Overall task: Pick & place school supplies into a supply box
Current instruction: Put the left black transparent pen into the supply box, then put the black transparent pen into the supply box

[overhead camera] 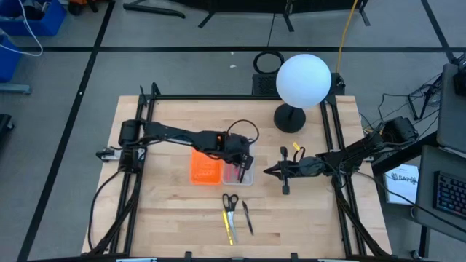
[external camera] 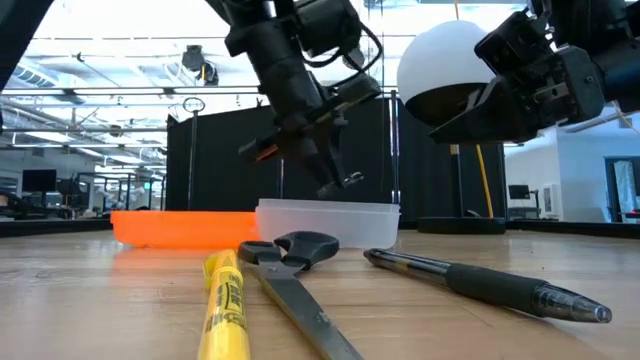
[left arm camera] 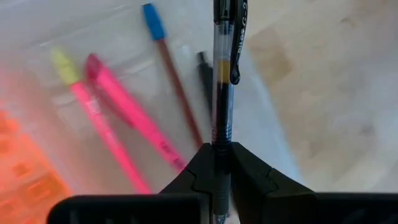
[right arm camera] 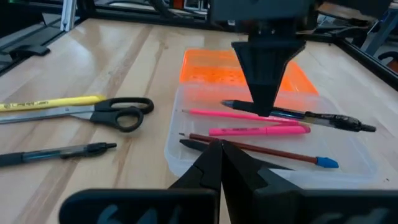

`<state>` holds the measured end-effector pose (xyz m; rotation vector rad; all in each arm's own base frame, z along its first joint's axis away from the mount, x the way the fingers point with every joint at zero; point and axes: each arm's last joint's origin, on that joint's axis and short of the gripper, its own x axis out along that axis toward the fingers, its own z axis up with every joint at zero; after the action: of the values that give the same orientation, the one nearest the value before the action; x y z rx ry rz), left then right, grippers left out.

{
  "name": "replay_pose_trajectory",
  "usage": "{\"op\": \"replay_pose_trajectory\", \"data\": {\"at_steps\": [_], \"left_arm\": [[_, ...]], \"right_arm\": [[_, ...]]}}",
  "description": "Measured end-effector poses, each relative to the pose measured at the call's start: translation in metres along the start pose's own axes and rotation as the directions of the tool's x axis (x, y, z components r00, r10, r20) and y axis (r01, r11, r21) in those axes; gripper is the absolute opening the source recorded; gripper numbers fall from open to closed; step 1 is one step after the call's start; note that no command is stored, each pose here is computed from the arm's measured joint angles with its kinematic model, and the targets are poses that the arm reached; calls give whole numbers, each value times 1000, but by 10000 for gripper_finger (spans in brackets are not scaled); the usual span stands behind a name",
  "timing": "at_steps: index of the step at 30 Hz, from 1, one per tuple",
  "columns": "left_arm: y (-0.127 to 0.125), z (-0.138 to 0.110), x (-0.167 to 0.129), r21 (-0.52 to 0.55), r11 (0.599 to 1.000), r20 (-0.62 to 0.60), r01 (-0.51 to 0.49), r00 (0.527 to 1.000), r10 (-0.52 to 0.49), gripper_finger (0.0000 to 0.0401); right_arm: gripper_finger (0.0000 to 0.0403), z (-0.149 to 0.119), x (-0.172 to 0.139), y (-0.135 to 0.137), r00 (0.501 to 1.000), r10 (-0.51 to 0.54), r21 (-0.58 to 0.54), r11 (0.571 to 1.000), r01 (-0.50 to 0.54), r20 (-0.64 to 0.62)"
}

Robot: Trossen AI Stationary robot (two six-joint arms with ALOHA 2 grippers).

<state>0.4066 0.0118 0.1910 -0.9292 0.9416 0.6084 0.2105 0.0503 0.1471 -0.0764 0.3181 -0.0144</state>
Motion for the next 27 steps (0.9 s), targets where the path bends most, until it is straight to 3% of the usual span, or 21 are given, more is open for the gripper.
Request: {"op": "replay_pose_trajectory", "data": {"at_steps": [8, 15, 21, 27], "left_arm": [[13, -1, 25, 11, 988, -64, -156, 986, 156, 35], [19, 7, 34, -12, 987, -59, -161, 985, 160, 36], [18, 8, 32, -34, 988, -61, -150, 987, 148, 101], [13, 4, 26, 27, 994, -85, -109, 990, 111, 141]], "right_arm": [[0, 0, 0, 0, 1000, 0, 0, 1000, 0, 1], [0, 1, -1, 3, 1000, 13, 2, 1000, -13, 8], [0, 1, -1, 5, 1000, 24, -5, 1000, -24, 10], [0, 1, -1, 5, 1000, 24, 5, 1000, -25, 10]]}}
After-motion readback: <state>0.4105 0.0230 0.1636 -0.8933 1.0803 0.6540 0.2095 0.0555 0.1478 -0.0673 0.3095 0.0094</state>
